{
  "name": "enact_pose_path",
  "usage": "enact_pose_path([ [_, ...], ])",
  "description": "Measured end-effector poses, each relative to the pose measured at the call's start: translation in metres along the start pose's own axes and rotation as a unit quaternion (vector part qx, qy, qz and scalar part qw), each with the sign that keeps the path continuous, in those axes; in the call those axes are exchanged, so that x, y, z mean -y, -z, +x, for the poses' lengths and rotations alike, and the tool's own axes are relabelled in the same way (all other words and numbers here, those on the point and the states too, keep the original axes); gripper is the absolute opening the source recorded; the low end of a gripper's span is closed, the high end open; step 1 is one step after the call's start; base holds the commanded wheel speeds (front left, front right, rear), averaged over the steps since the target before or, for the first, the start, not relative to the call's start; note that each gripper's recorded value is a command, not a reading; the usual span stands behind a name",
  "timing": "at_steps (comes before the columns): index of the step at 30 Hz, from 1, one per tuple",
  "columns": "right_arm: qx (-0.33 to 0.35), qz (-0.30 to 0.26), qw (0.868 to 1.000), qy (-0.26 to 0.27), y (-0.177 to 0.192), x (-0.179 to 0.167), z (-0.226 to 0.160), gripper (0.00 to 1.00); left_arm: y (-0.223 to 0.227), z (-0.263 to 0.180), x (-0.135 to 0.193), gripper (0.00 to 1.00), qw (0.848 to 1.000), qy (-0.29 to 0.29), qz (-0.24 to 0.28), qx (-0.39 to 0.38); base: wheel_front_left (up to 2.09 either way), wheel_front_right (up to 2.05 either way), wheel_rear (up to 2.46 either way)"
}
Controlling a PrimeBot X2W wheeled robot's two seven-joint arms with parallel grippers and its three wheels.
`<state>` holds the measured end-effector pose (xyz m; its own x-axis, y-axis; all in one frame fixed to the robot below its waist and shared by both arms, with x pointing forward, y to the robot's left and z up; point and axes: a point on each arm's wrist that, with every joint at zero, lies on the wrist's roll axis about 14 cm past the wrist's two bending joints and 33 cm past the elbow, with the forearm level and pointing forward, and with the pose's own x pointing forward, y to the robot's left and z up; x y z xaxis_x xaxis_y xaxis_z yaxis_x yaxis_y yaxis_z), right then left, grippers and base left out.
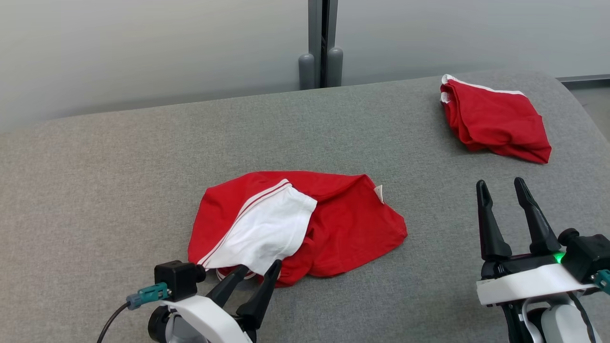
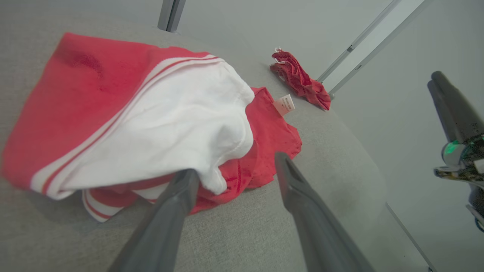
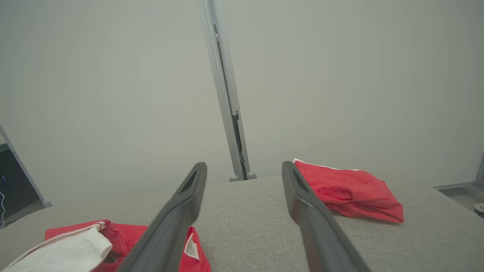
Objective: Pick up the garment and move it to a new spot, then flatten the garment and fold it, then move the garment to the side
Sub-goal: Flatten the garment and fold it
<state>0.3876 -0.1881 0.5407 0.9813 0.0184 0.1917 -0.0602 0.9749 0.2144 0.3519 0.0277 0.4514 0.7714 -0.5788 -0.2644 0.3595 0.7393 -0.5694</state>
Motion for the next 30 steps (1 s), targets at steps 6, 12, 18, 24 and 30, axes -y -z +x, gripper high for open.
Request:
enact_pose_path([
  [6,-0.001,0.002,1.0,-0.005,0.001,-0.004,0.001,1.0,-0.006,0.0,0.01,1.0,1.0,0.015,-0.007,0.007,0.0,0.0,0.0],
  [12,-0.005,0.003,1.0,-0.008,0.004,-0.006,0.002,1.0,0.004,0.004,0.001,0.37,1.0,0.0,0.0,-0.016,0.0,0.0,0.0],
  [18,-0.005,0.005,1.0,-0.003,0.004,-0.003,0.002,1.0,0.009,0.005,-0.003,0.0,1.0,-0.004,-0.002,-0.022,0.0,0.0,0.0],
  [24,-0.005,0.008,1.0,-0.009,0.006,-0.008,0.005,1.0,-0.005,-0.003,0.003,0.0,1.0,0.01,0.003,-0.007,0.0,0.0,0.0],
  [30,-0.006,0.015,0.999,-0.034,0.007,-0.025,0.01,1.0,-0.025,-0.03,-0.009,0.0,1.0,0.002,-0.005,0.0,0.0,0.0,0.0],
])
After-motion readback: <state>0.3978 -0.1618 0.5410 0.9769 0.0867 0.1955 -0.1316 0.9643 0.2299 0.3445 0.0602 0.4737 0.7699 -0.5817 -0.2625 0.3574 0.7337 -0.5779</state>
